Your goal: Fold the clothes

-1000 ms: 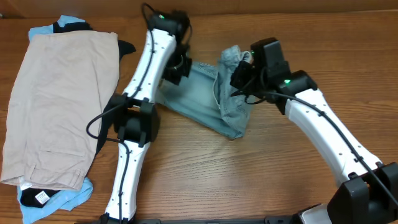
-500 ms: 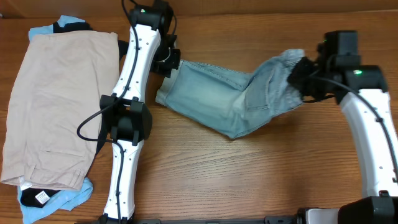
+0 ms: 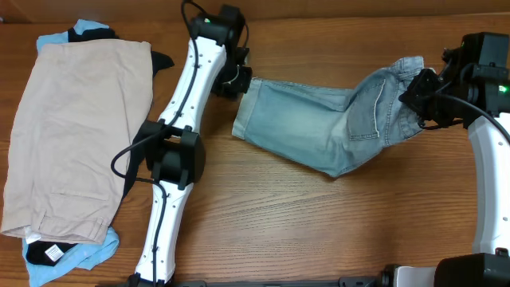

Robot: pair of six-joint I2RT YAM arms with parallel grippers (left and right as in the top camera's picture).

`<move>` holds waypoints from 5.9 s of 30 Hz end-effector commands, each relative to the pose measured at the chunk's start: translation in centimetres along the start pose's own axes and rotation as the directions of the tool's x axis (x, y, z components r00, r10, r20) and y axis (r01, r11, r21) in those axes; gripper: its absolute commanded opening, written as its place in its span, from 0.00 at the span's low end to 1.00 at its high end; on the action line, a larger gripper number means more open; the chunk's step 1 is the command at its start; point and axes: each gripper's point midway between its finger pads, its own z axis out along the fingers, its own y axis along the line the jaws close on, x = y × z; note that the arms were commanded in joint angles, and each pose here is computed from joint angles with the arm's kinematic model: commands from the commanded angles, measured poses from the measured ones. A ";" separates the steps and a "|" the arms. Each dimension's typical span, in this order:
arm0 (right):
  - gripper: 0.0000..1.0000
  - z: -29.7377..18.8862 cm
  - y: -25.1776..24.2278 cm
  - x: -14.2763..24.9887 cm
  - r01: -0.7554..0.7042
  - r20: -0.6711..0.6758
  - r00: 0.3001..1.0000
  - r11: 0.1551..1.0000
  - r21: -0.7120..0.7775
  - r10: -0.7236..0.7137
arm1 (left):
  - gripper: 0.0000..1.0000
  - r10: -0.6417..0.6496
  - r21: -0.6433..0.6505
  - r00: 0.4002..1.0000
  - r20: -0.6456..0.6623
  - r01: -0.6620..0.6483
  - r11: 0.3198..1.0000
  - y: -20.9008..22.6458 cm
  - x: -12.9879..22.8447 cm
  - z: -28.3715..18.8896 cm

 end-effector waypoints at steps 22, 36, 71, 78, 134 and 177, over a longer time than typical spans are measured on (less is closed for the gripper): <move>0.04 -1.3 7.3 1.3 0.136 0.050 0.990 0.982 -0.134 -0.130 | 0.04 0.117 0.340 0.993 -0.033 -0.099 0.935 -1.4 1.9 7.1; 0.04 10.7 16.8 7.3 0.135 -0.069 0.986 0.974 -0.180 -0.149 | 0.04 0.115 0.343 0.992 -0.044 -0.093 0.935 -1.4 2.2 7.3; 0.61 15.3 9.6 14.3 0.313 -0.360 0.879 0.948 -0.057 -0.312 | 1.00 -0.137 0.179 0.988 0.067 0.123 0.976 7.3 0.3 -7.1; 0.84 19.0 7.1 15.5 0.348 -0.309 0.887 0.937 -0.043 -0.343 | 1.00 -0.113 0.174 0.990 0.081 0.098 0.980 6.5 -0.2 -6.7; 0.62 9.1 -14.7 -3.2 -0.434 0.050 0.900 0.877 0.208 0.433 | 1.00 -0.030 0.175 0.996 0.084 0.015 0.985 2.5 -0.5 -6.0; 0.26 27.0 -9.1 -8.5 -0.251 0.504 0.810 0.954 -0.164 0.300 | 1.00 -0.026 0.142 0.995 0.099 0.012 0.990 3.0 -0.8 -6.0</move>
